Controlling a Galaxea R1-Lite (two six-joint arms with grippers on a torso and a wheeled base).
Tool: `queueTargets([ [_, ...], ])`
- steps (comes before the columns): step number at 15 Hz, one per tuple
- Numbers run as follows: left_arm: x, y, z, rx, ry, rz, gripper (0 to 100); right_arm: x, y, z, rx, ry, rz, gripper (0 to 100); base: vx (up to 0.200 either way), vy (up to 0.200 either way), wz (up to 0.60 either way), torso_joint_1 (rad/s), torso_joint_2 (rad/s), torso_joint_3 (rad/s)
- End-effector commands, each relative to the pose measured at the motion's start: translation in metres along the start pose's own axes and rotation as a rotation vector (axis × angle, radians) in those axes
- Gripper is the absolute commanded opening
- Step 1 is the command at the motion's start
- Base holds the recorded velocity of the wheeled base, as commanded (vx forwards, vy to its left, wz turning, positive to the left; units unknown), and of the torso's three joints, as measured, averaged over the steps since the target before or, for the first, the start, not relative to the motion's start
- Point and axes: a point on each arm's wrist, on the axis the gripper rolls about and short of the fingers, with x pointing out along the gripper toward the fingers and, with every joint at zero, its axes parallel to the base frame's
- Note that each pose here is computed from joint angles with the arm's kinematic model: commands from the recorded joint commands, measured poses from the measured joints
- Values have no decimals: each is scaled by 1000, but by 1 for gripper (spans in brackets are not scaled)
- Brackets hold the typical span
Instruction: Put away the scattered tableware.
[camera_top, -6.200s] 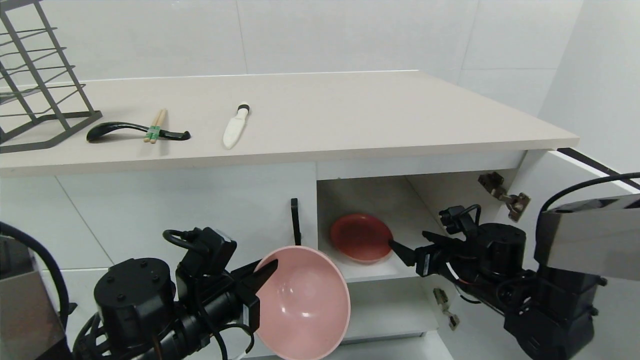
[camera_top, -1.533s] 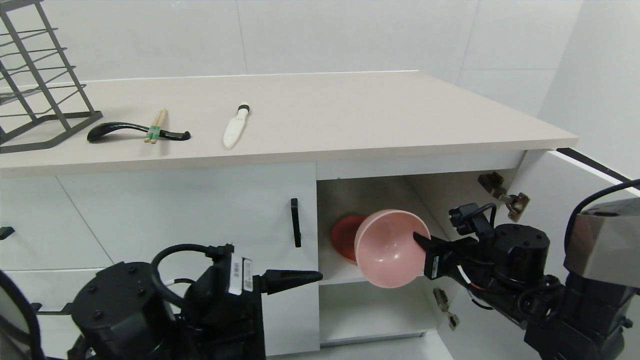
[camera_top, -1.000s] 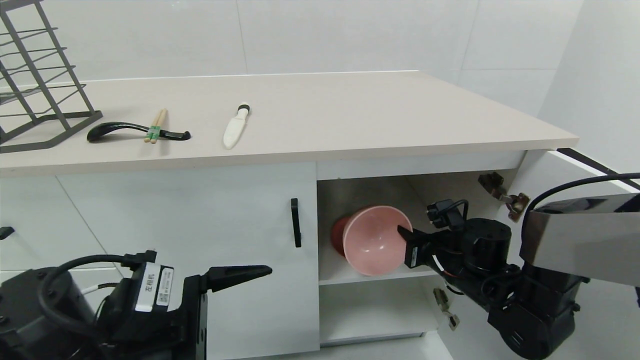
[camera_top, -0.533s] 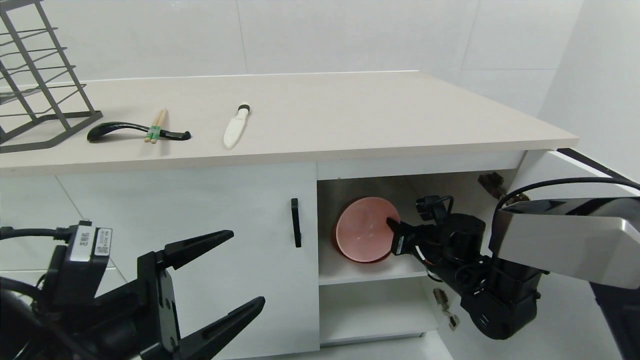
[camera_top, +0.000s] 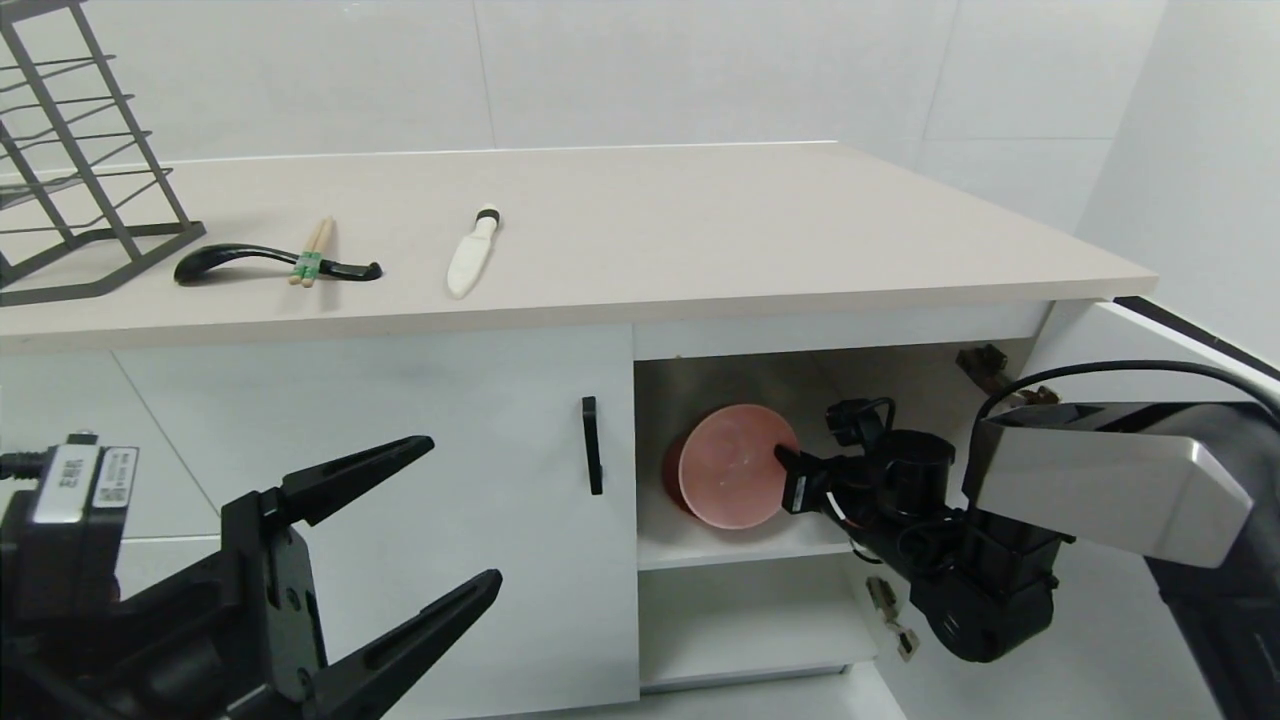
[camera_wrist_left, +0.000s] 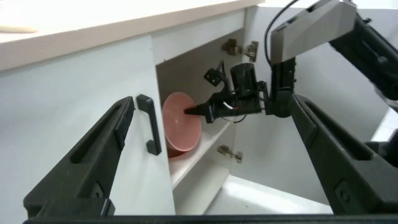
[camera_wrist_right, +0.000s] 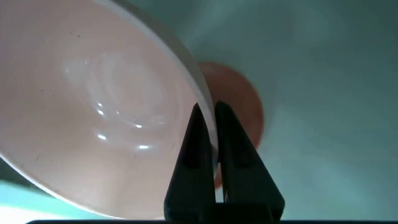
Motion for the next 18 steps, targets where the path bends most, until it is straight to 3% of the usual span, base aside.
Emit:
queueTargets([
  [1,-2,0,3,6,-15,16,100,6,-1,3,2,-6,-4,0,0,0,0,0,0,0],
  [6,-1,-7,6,28,-34,43,100,13,-12,0,7,11,-32,0,0,0,0,0,0,0],
  [18,-1,-7,6,27,-34,41,100,21,-12,-8,8,48,-35,0,0,0,0,0,0,0],
])
